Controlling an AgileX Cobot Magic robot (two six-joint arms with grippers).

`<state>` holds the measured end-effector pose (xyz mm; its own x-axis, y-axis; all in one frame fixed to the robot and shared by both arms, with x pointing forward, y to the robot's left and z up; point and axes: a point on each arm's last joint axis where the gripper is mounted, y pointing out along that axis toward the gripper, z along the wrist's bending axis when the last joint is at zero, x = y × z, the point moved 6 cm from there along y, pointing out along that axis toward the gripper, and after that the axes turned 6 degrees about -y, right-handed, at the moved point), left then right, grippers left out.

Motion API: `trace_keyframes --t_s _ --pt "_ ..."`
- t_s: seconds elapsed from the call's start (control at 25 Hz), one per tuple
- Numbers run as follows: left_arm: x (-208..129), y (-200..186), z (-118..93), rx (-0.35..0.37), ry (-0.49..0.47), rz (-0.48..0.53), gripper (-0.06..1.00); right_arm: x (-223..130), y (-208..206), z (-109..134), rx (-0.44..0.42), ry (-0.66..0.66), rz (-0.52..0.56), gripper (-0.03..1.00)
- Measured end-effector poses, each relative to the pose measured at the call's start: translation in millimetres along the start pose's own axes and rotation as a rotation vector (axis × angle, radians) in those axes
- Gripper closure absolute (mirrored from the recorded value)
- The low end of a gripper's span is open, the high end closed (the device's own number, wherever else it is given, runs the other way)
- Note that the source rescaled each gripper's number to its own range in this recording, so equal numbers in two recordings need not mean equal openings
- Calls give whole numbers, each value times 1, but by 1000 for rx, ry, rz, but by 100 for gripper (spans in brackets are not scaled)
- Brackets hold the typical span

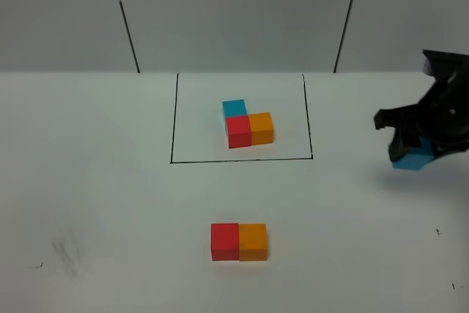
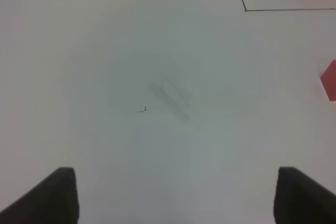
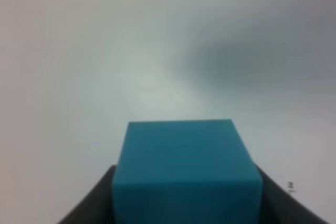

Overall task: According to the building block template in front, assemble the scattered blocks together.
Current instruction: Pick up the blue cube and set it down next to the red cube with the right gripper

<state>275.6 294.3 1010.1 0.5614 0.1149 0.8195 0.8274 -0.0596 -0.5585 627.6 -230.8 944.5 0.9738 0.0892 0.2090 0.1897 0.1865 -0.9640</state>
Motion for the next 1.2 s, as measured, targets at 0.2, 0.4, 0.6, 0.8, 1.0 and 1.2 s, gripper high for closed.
trace_keyframes --t_s 0.2,0.4,0.6,0.8,1.0,1.2 --pt "0 0 0 0 0 0 1 18 -21 71 -61 -113 -87 75" --pt "0 0 0 0 0 0 1 23 -25 128 -122 -29 -169 75" --pt "0 0 0 0 0 0 1 22 -12 152 -77 65 -57 75" --pt "0 0 0 0 0 0 1 25 10 182 33 27 26 75" --pt "0 0 0 0 0 0 1 12 29 208 10 26 55 75" --pt "0 0 0 0 0 0 1 3 37 219 -55 27 38 75"
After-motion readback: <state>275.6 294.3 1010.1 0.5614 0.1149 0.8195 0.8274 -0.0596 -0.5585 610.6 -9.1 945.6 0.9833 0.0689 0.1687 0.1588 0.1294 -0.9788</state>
